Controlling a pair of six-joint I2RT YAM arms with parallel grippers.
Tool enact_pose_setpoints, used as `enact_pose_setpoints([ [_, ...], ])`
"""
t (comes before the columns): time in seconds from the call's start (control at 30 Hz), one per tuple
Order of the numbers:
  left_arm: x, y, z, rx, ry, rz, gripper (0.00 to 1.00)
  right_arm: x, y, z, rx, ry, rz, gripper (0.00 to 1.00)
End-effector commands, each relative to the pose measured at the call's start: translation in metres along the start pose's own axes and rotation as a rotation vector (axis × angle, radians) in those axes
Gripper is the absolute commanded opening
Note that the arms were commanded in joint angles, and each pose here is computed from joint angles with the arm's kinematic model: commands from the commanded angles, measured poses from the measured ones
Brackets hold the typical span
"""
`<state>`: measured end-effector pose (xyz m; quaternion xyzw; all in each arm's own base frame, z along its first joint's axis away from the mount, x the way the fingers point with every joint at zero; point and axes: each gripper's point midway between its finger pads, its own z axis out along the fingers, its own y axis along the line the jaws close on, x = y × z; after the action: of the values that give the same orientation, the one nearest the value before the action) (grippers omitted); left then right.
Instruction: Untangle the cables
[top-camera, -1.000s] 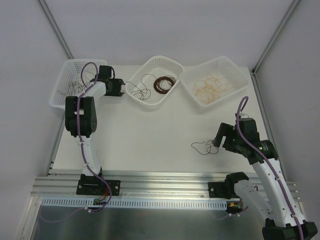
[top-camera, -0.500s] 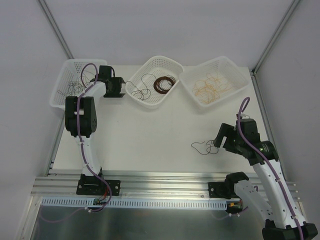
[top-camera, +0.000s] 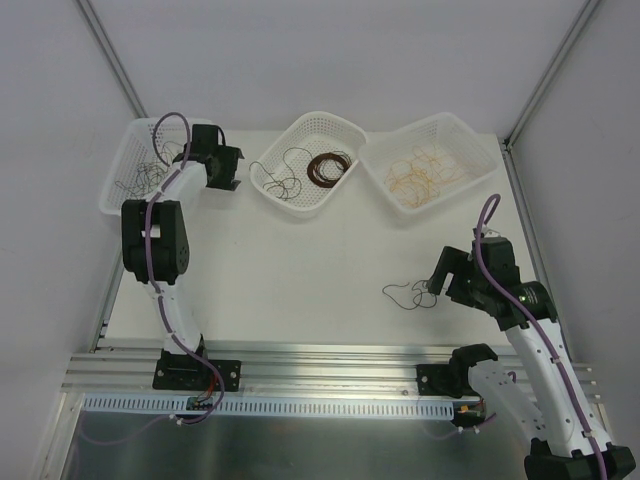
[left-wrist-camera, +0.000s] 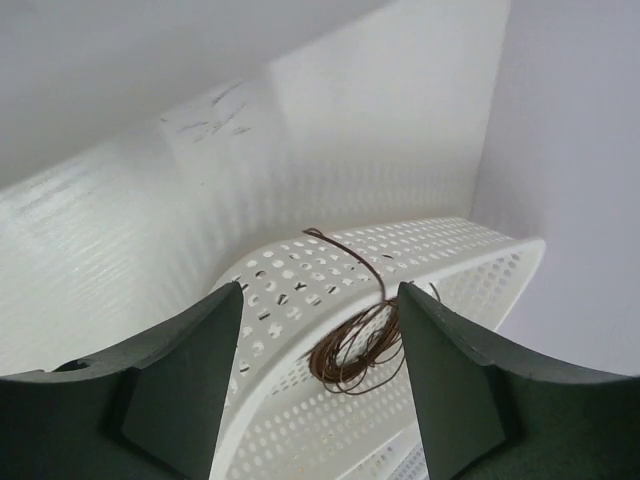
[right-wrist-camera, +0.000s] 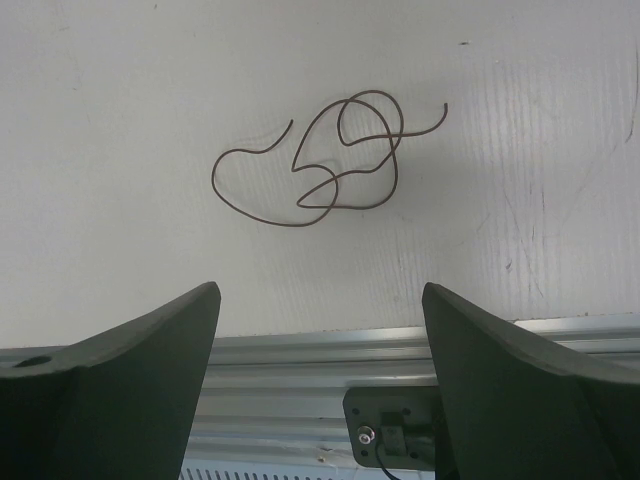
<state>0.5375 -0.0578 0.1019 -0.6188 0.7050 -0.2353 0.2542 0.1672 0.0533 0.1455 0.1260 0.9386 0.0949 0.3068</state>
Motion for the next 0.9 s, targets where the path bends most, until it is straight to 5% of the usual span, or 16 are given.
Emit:
enact_pose_setpoints([
  [0.0, -0.02, -0.026, -0.045, 0.089, -0.129, 0.158, 0.64, -0.006, 0.002, -0.002, 0.001, -0.014, 0.0, 0.87],
  [0.4, 0.034, -0.041, -0.061, 0.113, -0.211, 0.506, 0.56, -0.003, 0.007, 0.004, -0.032, 0.001, -0.025, 0.87],
  [0.87, 0.055, -0.022, -0.011, -0.003, -0.199, 0.602, 0.43, 0.001, 0.003, 0.002, -0.022, 0.002, -0.035, 0.87],
])
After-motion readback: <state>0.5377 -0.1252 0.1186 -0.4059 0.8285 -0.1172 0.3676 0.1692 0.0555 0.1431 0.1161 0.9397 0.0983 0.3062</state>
